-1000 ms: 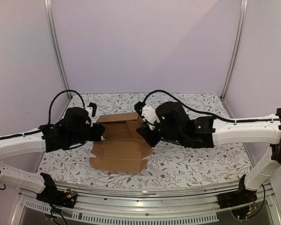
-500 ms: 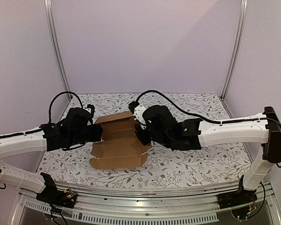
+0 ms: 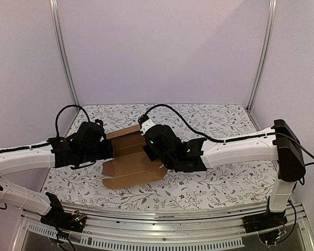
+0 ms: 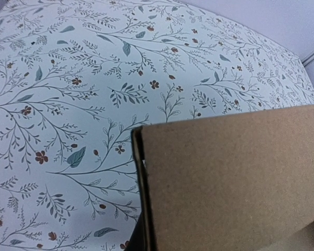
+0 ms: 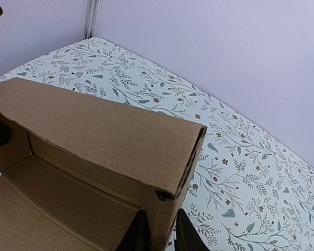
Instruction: Fold the paper box
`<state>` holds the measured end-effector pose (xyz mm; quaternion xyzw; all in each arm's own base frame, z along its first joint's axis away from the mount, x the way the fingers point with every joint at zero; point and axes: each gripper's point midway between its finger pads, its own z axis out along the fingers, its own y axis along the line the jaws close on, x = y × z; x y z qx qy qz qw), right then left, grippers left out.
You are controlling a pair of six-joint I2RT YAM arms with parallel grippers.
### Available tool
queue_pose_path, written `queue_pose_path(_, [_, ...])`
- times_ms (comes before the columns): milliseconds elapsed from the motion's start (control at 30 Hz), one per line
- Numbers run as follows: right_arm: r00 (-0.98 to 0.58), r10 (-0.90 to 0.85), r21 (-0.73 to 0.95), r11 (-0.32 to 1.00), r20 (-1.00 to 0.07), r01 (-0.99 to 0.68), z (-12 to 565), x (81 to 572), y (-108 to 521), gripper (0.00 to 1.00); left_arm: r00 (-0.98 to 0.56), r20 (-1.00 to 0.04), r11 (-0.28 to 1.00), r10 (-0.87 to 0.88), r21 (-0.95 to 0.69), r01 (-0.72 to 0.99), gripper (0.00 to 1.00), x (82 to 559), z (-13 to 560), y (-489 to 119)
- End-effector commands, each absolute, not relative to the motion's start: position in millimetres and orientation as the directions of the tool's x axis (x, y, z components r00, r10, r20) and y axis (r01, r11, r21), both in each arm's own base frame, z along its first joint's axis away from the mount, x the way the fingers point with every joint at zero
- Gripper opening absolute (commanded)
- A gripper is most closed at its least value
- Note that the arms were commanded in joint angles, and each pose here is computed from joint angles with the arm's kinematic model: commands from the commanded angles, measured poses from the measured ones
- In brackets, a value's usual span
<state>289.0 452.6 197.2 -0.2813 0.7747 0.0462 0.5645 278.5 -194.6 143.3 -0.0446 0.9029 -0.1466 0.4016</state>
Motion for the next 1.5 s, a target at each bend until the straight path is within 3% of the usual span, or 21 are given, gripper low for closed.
queue_pose_path(0, [-0.172, -0.347, -0.224, 0.840, -0.922, -0.494, 197.7, 285.2, 477.8, 0.18, -0.677, -0.706, 0.932, -0.210, -0.354, 0.080, 0.00, 275.5, 152.1, -213.0])
queue_pose_path(367, [-0.137, -0.379, -0.279, 0.841, -0.915, -0.463, 185.5, 293.7, 488.1, 0.17, -0.685, -0.695, 0.926, -0.218, -0.369, 0.079, 0.00, 273.9, 151.9, -215.3])
queue_pose_path(500, [-0.116, -0.411, -0.317, 0.827, -0.904, -0.464, 183.7, 295.8, 492.0, 0.00, -0.690, -0.688, 0.925, -0.224, -0.374, 0.073, 0.00, 271.8, 150.4, -213.9])
queue_pose_path(900, [-0.114, -0.409, -0.328, 0.843, -0.905, -0.426, 187.3, 298.1, 486.0, 0.00, -0.688, -0.679, 0.925, -0.257, -0.379, 0.028, 0.01, 267.3, 144.5, -203.1])
queue_pose_path(1467, [-0.118, -0.460, -0.397, 0.848, -0.880, -0.351, 190.2, 307.7, 471.8, 0.00, -0.714, -0.660, 0.911, -0.232, -0.405, 0.078, 0.45, 257.3, 159.5, -208.4])
